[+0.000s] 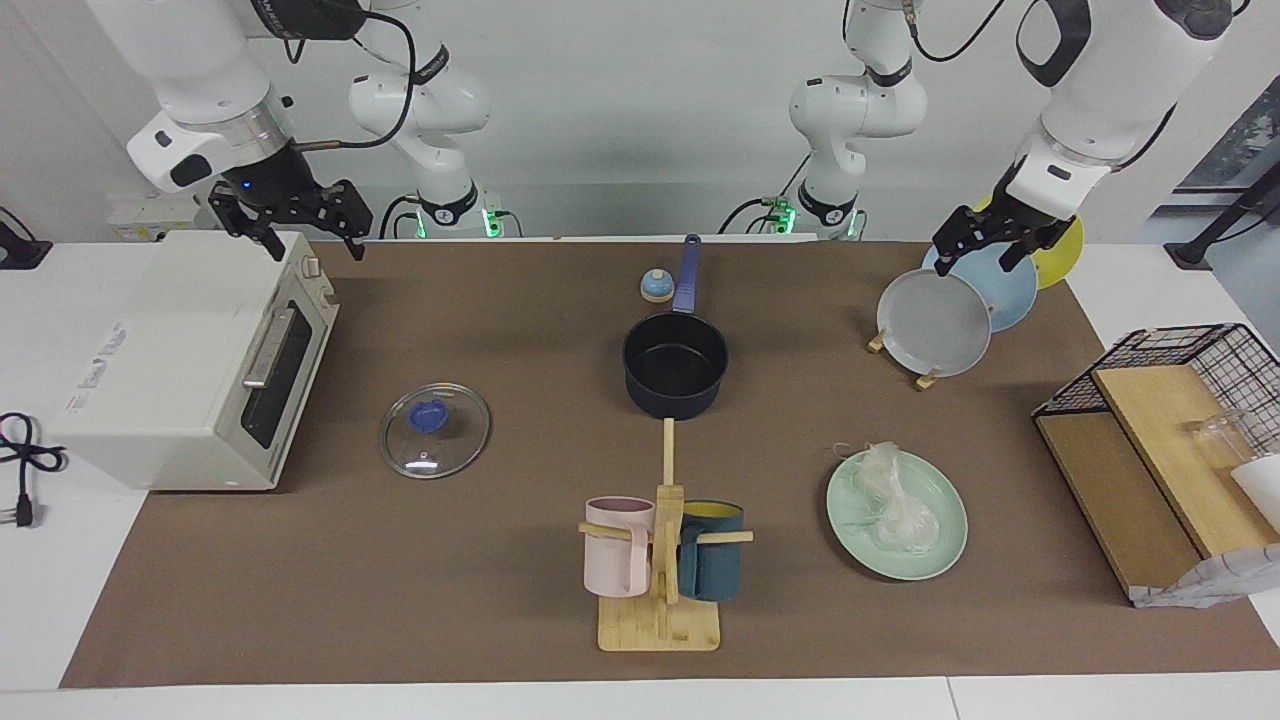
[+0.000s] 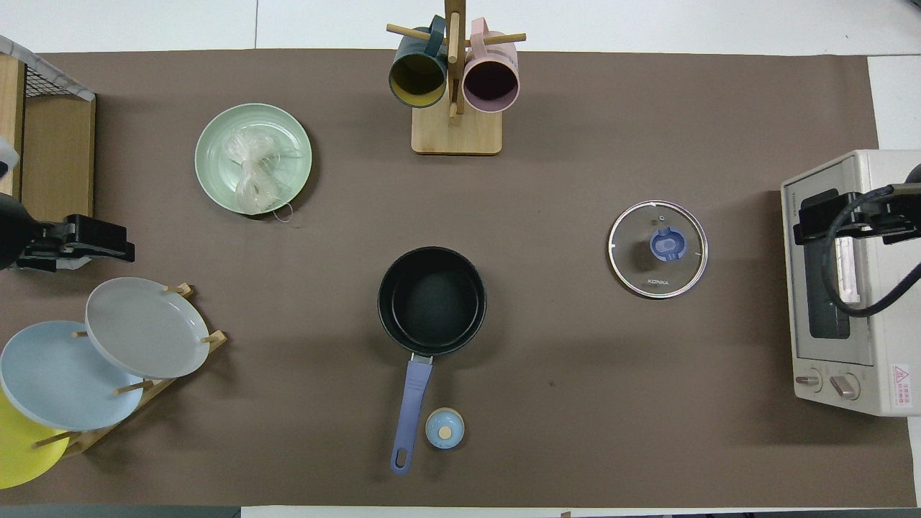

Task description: Transfer vermicelli from pot to plate

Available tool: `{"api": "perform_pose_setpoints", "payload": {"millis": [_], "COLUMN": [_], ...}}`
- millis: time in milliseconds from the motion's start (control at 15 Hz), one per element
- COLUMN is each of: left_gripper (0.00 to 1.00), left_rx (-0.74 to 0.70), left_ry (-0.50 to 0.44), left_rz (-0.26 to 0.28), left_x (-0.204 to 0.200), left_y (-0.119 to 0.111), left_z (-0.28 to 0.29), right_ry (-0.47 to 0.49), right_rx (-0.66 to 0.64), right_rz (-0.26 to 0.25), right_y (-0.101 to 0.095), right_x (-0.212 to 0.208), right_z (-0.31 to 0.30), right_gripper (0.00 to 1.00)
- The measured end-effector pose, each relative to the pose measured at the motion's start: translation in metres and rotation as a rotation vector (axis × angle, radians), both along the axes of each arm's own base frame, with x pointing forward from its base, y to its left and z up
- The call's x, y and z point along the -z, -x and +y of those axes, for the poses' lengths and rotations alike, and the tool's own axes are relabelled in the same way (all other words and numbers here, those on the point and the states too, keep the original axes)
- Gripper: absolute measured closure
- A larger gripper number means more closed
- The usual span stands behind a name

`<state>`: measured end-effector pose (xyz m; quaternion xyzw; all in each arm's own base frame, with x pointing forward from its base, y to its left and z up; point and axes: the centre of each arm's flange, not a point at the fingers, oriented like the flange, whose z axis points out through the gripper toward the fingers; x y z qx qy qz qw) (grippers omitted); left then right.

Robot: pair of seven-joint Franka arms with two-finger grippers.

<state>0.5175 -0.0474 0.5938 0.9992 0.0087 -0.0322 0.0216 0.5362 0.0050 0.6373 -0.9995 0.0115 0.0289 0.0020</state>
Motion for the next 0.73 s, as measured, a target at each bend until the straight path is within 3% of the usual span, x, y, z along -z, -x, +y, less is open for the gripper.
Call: {"api": "perform_pose_setpoints", "payload": {"millis": [400, 733], "left_gripper": [0.0, 0.0], "left_rx": [0.015, 0.015], "left_ry": [-0.004, -0.006], "left_rz": [-0.036, -0.026], "left_x": [-0.036, -0.034], "left_y": [-0.015, -0.015], "left_z": [-0.01, -0.01], "right_ry": [0.0, 0.0], "right_rx": [0.0, 0.0], "right_rz": [0.001, 0.001], "right_y": [0.0, 0.0], "right_x": [0.0, 0.0], "right_z": [0.0, 0.0], "right_gripper": [0.0, 0.0]}}
